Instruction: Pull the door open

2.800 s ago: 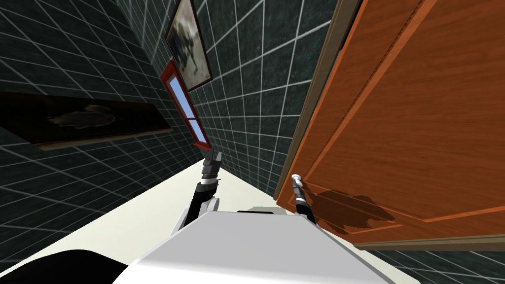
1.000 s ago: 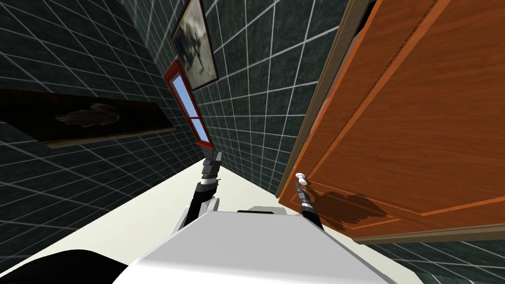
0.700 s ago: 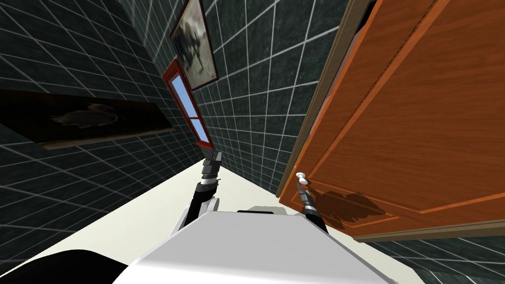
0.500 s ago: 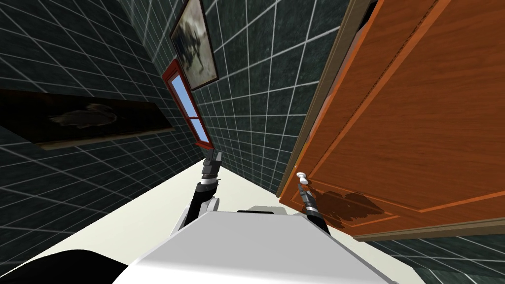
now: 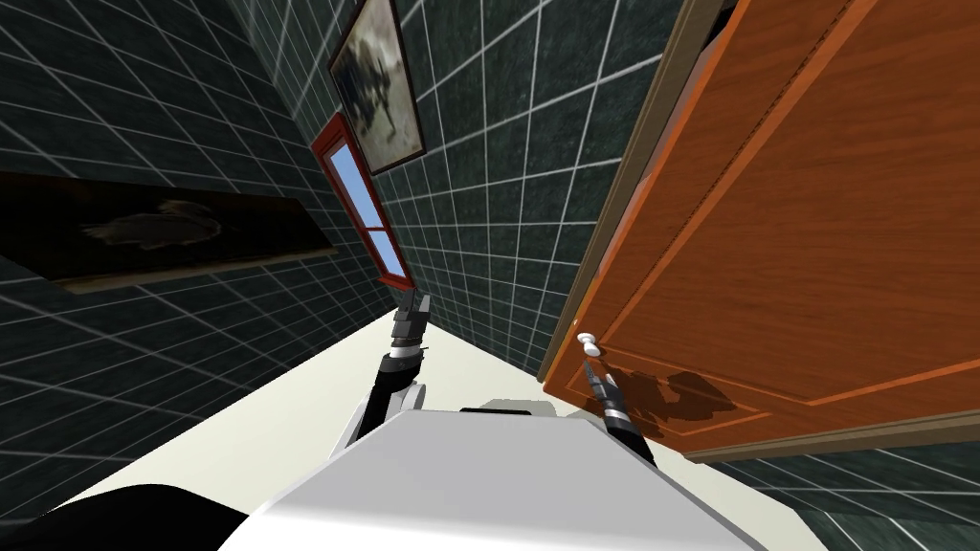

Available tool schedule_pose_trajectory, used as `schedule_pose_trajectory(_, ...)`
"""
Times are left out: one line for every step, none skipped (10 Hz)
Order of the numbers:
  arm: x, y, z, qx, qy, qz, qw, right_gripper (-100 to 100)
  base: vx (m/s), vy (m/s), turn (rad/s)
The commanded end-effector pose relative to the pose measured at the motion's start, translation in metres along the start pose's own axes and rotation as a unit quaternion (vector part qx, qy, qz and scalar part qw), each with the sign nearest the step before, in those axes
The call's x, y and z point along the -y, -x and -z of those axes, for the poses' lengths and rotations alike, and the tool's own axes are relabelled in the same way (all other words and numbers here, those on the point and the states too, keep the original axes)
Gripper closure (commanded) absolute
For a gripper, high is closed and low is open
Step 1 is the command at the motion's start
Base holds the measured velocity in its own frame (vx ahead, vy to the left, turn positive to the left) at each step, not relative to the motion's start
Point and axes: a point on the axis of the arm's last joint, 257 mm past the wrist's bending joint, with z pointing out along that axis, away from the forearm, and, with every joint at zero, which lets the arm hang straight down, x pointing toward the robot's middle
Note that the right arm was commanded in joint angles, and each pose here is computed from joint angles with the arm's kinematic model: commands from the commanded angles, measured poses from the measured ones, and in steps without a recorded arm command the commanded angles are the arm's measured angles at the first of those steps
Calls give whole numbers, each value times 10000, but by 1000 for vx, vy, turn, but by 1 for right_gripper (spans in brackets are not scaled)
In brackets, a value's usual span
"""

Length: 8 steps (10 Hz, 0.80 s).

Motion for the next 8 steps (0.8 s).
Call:
schedule_pose_trajectory(102,62,52,1,26,418,9991,-100,-11,67,-36)
schedule_pose_trajectory(102,62,52,1,26,460,9989,-100,-6,50,-19)
schedule_pose_trajectory(158,102,88,2,44,715,9974,-100,-4,41,-17)
schedule_pose_trajectory(209,139,122,2,62,941,9955,-100,-1,58,-31)
schedule_pose_trajectory(258,176,155,2,80,1154,9933,-100,-7,71,-34)
schedule_pose_trajectory(299,208,184,1,96,1333,9910,-100,-16,71,-28)
schedule_pose_trajectory(336,237,211,0,111,1493,9887,-100,-12,63,-29)
schedule_pose_trajectory(368,262,234,-1,124,1629,9866,-100,-5,54,-21)
